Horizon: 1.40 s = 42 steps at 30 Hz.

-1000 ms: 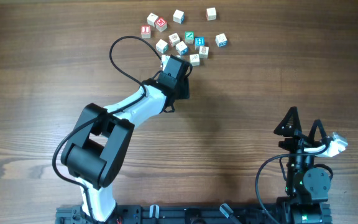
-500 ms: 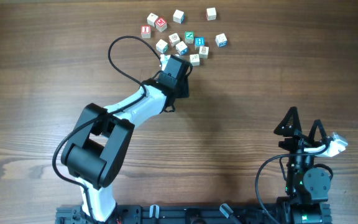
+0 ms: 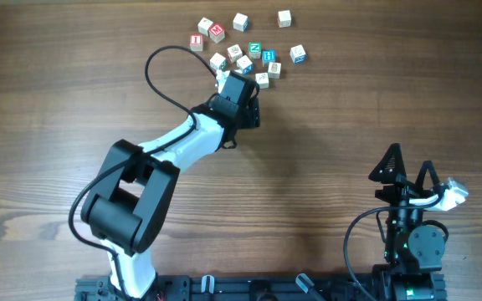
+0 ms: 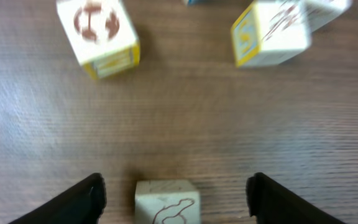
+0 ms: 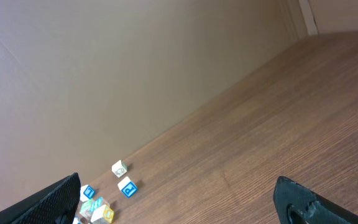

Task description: Form a horizontal line

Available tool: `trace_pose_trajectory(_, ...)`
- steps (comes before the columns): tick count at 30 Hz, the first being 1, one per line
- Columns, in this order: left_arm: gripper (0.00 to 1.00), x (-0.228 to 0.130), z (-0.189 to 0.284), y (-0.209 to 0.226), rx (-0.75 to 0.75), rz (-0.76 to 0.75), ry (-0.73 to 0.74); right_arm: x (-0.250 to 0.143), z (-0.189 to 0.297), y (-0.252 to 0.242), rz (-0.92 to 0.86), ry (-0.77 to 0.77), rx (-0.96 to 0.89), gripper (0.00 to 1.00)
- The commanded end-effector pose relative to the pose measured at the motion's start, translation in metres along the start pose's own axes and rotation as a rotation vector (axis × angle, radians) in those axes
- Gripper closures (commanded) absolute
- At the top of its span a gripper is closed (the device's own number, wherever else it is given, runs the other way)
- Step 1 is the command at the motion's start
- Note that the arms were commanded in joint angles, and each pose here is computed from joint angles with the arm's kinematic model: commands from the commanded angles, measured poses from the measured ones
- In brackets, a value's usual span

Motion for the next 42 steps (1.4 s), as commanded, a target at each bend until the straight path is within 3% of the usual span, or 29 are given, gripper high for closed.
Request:
trace_pose_trajectory(1,0.12,0.065,0.042,-0.009,-0.003,-0.051,-0.186,0.002,0.001,0.002,0.010,-0.011,0.012,0.00)
trace_pose_trajectory(5,0.05,0.106,0.059,0.003,0.048,-0.020,-0.283,0.002,0.001,0.002,0.010,-0.011,0.012,0.00)
trace_pose_trajectory(10,0.05,0.154,0.076,0.040,0.069,0.056,-0.387,0.002,0.001,0.002,0.010,-0.011,0.012,0.00)
trace_pose_trajectory(15,0.06,0.173,0.069,0.067,-0.038,0.101,-0.413,0.002,0.001,0.002,0.010,-0.011,0.012,0.00)
trace_pose_trajectory(20,0.03,0.170,0.037,0.072,-0.062,0.087,-0.380,0.002,0.001,0.002,0.010,-0.011,0.012,0.00)
trace_pose_trajectory(28,0.00,0.145,-0.015,0.047,-0.057,-0.251,-0.292,0.002,0.001,0.002,0.010,-0.011,0.012,0.00)
trace_pose_trajectory(33,0.01,0.143,-0.026,0.043,-0.091,-0.264,-0.301,0.002,0.001,0.002,0.010,-0.011,0.012,0.00)
trace_pose_trajectory(37,0.08,0.135,-0.038,0.045,-0.086,-0.279,-0.274,0.002,0.001,0.002,0.010,-0.011,0.012,0.00)
trace_pose_trajectory(42,0.10,0.127,-0.049,0.055,-0.072,-0.276,-0.242,0.002,0.001,0.002,0.010,-0.011,0.012,0.00)
Point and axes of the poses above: each gripper's point midway between its finger pads, its own z axis back along the fingers, its own y axis along the line the jaws close on, x = y × z, the point moved 3 cm from there along z, back along the fingers, and after that the axes turned 5 degrees about -z, right-handed, at the moved point
